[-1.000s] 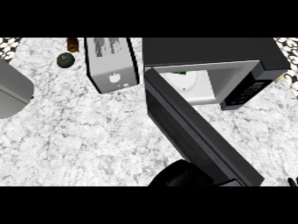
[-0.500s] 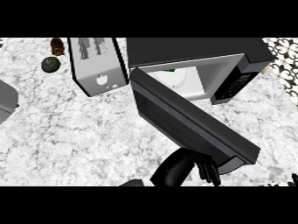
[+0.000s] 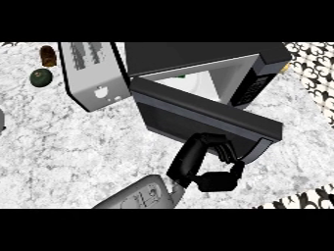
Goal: Pick up the milk, place it into the microwave and close the microwave
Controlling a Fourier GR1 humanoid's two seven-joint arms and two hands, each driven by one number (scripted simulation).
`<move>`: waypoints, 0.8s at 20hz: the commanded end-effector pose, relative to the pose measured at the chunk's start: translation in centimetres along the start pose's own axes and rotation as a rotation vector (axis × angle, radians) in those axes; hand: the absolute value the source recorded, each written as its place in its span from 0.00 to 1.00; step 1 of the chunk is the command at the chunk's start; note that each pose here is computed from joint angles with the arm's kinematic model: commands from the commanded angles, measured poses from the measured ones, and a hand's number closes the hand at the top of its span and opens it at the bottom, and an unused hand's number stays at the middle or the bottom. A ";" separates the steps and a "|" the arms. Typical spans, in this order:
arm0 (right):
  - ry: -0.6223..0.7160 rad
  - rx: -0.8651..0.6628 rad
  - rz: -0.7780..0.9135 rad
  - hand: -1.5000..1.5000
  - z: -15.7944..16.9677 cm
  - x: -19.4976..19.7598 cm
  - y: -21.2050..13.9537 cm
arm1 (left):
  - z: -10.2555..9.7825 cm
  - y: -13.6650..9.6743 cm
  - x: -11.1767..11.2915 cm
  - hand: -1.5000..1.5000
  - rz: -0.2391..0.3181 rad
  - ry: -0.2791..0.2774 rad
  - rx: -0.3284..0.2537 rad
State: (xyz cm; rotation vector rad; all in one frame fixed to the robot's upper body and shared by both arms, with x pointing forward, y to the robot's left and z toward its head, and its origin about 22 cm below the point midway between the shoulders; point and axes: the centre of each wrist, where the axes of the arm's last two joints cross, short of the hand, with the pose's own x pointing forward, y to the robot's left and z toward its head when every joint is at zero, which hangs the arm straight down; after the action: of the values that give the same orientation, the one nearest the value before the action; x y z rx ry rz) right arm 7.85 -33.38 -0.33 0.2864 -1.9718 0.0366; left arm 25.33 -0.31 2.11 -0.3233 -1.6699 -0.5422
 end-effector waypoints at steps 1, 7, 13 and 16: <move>-0.033 0.086 -0.053 0.00 -0.8 0.8 0.4 | -2.2 1.4 1.1 1.00 0.041 -0.023 0.081; -0.036 0.118 -0.093 0.00 -1.5 1.7 0.8 | -4.0 2.5 2.0 1.00 0.079 -0.052 0.142; -0.048 0.140 -0.092 0.00 -2.3 2.9 0.7 | -6.3 4.1 2.9 1.00 0.105 -0.061 0.194; -0.045 0.160 -0.102 0.00 -2.4 3.2 0.8 | -7.1 4.7 3.1 1.00 0.106 -0.063 0.206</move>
State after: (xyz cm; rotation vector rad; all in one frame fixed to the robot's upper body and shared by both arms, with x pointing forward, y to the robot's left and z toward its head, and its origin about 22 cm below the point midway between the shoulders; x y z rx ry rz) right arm 8.48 -32.74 3.04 0.4332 -1.9792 0.0954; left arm 31.77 -0.20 5.48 -0.2803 -1.7246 -0.3089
